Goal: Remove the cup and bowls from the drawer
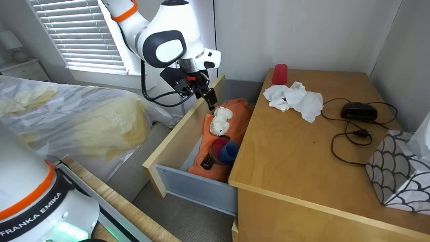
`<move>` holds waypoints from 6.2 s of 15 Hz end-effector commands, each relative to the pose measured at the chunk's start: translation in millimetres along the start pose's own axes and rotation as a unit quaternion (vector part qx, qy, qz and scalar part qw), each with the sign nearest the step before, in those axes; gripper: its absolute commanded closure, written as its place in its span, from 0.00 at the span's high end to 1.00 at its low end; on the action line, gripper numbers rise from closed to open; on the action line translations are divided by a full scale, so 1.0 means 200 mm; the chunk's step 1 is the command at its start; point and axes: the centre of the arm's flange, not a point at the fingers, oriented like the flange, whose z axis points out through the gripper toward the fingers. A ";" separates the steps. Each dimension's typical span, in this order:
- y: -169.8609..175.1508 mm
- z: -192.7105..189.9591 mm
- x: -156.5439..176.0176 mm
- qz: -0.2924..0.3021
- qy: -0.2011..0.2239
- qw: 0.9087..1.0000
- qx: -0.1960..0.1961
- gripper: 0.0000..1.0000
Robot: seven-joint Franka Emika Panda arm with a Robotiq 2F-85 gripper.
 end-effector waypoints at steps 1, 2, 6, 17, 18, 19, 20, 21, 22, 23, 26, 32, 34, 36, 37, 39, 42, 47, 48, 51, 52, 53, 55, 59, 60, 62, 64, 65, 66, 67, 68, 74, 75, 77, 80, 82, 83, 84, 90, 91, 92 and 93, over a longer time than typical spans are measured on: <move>0.02 0.04 0.05 0.007 -0.006 1.000 -0.005 1.00; 0.04 0.09 0.09 0.005 -0.014 1.000 -0.008 1.00; 0.11 0.27 0.21 -0.018 -0.053 0.998 -0.019 1.00; 0.17 0.74 0.27 -0.096 -0.159 0.983 0.011 1.00; 0.17 0.78 0.27 -0.097 -0.164 0.982 0.012 1.00; 0.17 0.81 0.26 -0.098 -0.168 0.981 0.013 1.00; 0.17 0.83 0.25 -0.095 -0.176 0.980 0.015 1.00; 0.18 0.86 0.24 -0.095 -0.181 0.979 0.016 1.00; 0.18 0.89 0.24 -0.094 -0.188 0.977 0.018 1.00; 0.18 0.91 0.23 -0.095 -0.194 0.976 0.023 1.00; 0.17 0.96 0.22 -0.099 -0.208 0.973 0.033 0.92; 0.19 1.04 0.25 -0.106 -0.210 0.971 0.041 0.35; 0.19 1.05 0.26 -0.107 -0.207 0.972 0.038 0.20; 0.18 1.04 0.25 -0.105 -0.205 0.972 0.032 0.04; 0.17 1.04 0.24 -0.099 -0.205 0.973 0.030 0.01; 0.16 1.02 0.21 -0.100 -0.204 0.974 0.017 0.00; 0.12 1.00 0.17 -0.092 -0.203 0.975 -0.018 0.01; 0.00 0.96 0.09 -0.093 -0.182 0.972 -0.112 0.01; -0.03 0.95 0.08 -0.095 -0.177 0.971 -0.132 0.01; -0.12 0.92 0.02 -0.101 -0.169 0.964 -0.178 0.01; -0.15 0.91 0.01 -0.104 -0.164 0.962 -0.191 0.01; -0.18 0.89 -0.01 -0.105 -0.160 0.960 -0.202 0.01; -0.23 0.84 -0.03 -0.106 -0.153 0.960 -0.208 0.01; -0.31 0.60 -0.04 -0.096 -0.129 0.969 -0.186 0.01; -0.32 0.52 -0.03 -0.090 -0.121 0.973 -0.175 0.01; -0.33 0.34 -0.03 -0.069 -0.110 0.979 -0.156 0.01; -0.29 0.17 -0.01 -0.040 -0.093 0.985 -0.139 0.01; -0.28 0.08 -0.01 -0.028 -0.085 0.987 -0.133 0.01; -0.25 0.00 0.00 -0.016 -0.081 0.989 -0.125 0.01; -0.20 -0.07 0.03 -0.001 -0.071 0.990 -0.118 0.01; -0.16 -0.14 0.04 0.013 -0.063 0.991 -0.114 0.01; 0.25 -0.47 0.25 0.102 -0.032 0.991 -0.086 0.01; 0.32 -0.50 0.29 0.112 -0.029 0.989 -0.088 0.01; 0.44 -0.54 0.36 0.135 -0.035 0.987 -0.083 0.01; 0.59 -0.54 0.44 0.155 -0.030 0.986 -0.056 0.01; 0.69 -0.51 0.50 0.173 -0.032 0.984 -0.039 0.01; 0.61 -0.55 0.42 0.164 -0.019 0.985 -0.054 0.05; 0.65 -0.55 0.43 0.168 -0.019 0.984 -0.049 0.05; 0.67 -0.48 0.46 0.164 -0.039 0.983 -0.074 0.01; 0.70 -0.47 0.48 0.156 -0.050 0.982 -0.091 0.01; 0.73 -0.46 0.50 0.147 -0.063 0.981 -0.113 0.01; 0.76 -0.44 0.51 0.128 -0.081 0.980 -0.130 0.01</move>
